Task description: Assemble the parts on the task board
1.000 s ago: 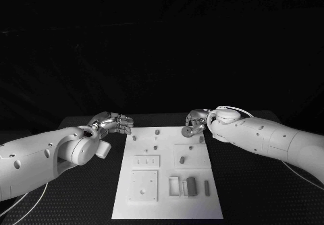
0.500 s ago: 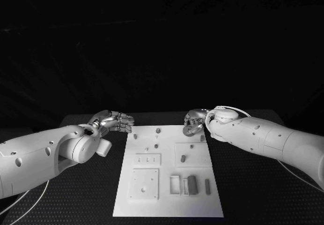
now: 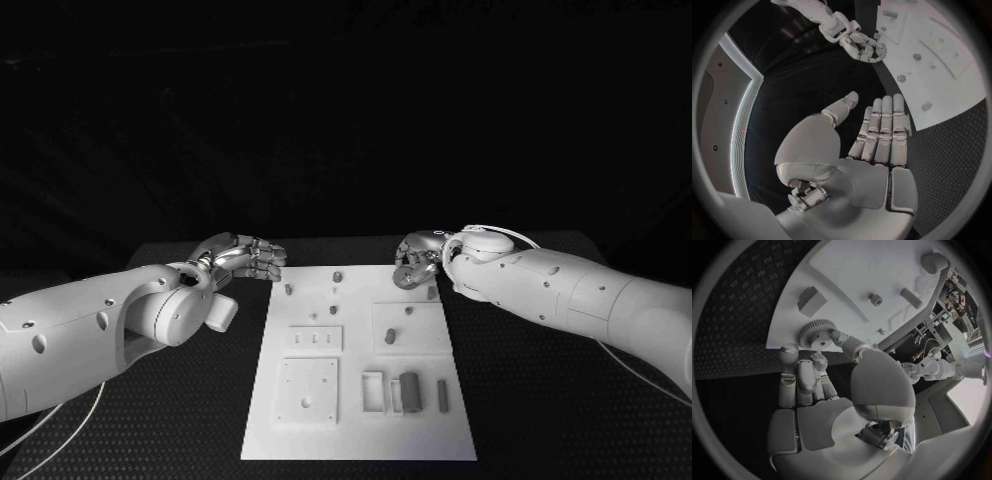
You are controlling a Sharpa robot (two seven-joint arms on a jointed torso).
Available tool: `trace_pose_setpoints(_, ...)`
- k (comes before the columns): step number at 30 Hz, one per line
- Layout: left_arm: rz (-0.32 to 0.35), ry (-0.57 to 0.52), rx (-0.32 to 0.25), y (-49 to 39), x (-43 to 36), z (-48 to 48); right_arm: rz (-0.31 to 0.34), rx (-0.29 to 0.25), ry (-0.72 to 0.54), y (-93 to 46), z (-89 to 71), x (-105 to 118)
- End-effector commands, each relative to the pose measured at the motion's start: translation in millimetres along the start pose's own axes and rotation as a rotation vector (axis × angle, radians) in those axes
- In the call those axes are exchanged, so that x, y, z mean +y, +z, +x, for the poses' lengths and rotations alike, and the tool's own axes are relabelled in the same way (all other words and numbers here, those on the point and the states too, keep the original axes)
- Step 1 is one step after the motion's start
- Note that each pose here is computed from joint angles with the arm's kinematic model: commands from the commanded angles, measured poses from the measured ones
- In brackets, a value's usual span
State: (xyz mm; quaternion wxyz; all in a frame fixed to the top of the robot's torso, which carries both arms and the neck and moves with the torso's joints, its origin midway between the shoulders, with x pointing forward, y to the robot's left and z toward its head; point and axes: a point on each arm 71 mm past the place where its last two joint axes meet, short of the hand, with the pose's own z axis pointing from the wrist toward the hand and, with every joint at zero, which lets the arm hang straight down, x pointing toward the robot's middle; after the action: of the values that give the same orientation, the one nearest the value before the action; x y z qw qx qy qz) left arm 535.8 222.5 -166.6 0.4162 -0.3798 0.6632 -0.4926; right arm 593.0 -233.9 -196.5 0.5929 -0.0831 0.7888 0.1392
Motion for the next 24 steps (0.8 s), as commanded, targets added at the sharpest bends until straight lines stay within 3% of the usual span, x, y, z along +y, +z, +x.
trace_pose_setpoints(1, 0.01, 0.002, 0.016, 0.0, -1.3, 1.6, -0.018, -0.019, 0.001, -0.8, 1.9, 1)
trace_pose_setpoints(6, 0.01, 0.002, 0.017, 0.1, -1.5, 1.9, -0.037, -0.069, 0.013, -2.3, -1.3, 3)
trace_pose_setpoints(15, 0.009, 0.002, 0.018, -0.6, -1.1, 1.1, -0.049, -0.094, 0.018, -8.5, -2.8, 2)
trace_pose_setpoints(24, 0.009, 0.002, 0.015, -0.8, -1.0, 0.3, -0.055, -0.072, 0.022, -15.1, -1.1, -1)
